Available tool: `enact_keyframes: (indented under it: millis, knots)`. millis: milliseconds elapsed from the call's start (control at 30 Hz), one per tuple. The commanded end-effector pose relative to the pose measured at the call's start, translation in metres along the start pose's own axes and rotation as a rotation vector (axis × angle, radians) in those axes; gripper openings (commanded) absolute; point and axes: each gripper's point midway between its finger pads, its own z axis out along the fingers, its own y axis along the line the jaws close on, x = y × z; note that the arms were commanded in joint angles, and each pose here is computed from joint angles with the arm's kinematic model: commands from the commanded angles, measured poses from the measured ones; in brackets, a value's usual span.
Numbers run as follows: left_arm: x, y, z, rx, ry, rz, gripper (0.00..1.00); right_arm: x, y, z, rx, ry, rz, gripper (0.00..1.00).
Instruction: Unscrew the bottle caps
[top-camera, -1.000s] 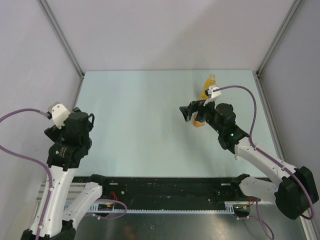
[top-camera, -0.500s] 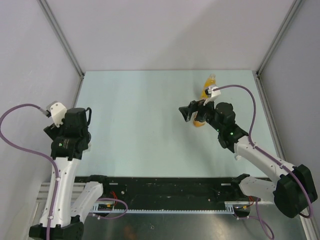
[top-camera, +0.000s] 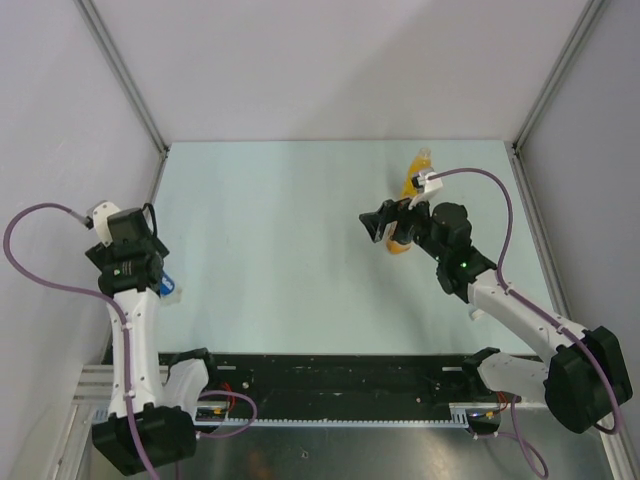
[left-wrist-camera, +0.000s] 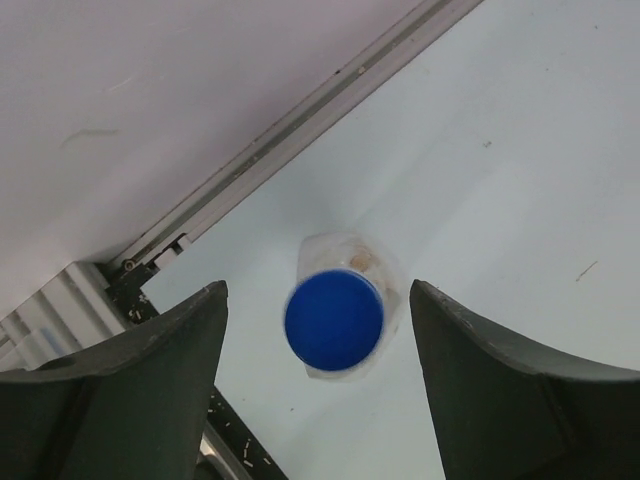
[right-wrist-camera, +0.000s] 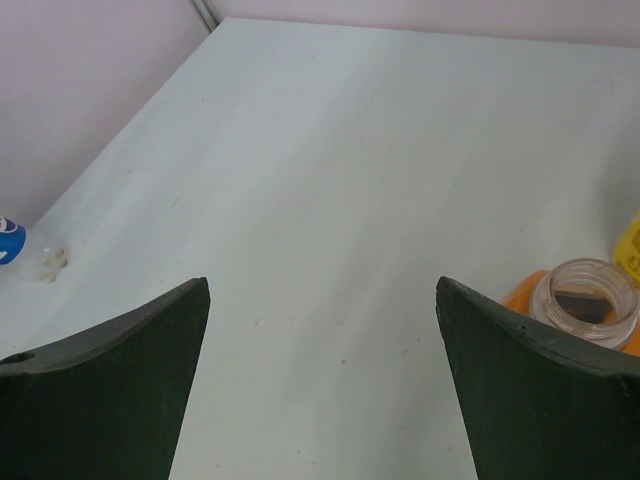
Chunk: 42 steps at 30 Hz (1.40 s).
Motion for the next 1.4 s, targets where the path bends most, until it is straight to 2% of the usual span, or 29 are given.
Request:
enact_keyframes:
  millis: [0, 100, 333, 600, 833, 1067, 1367]
  knots:
    - [-0.005, -0.012, 0.013, 0.049, -0.009, 0.013, 0.76, -0.03, 0.008, 0.003, -0.034, -0.068, 0.013, 0.99]
    - [-0.003, -0.015, 0.02, 0.056, 0.003, 0.03, 0.72, -0.029, 0.006, 0.003, -0.036, -0.062, 0.029, 0.99]
    - [0.0, -0.021, 0.023, 0.098, -0.003, 0.067, 0.51, -0.032, 0.006, 0.003, -0.045, -0.068, 0.048, 0.99]
    - [-0.004, -0.036, 0.006, 0.243, -0.044, 0.103, 0.42, -0.037, 0.008, 0.001, -0.056, -0.066, 0.055, 0.99]
    - [0.003, -0.075, -0.026, 0.543, -0.05, 0.147, 0.37, -0.047, 0.02, -0.003, -0.112, -0.066, 0.037, 0.99]
    - [0.007, -0.126, -0.079, 0.925, -0.019, 0.194, 0.36, -0.058, 0.053, -0.008, -0.287, -0.07, 0.008, 0.99]
    - [0.031, -0.186, -0.138, 1.27, 0.087, 0.363, 0.37, -0.047, 0.097, -0.01, -0.557, 0.079, 0.047, 0.99]
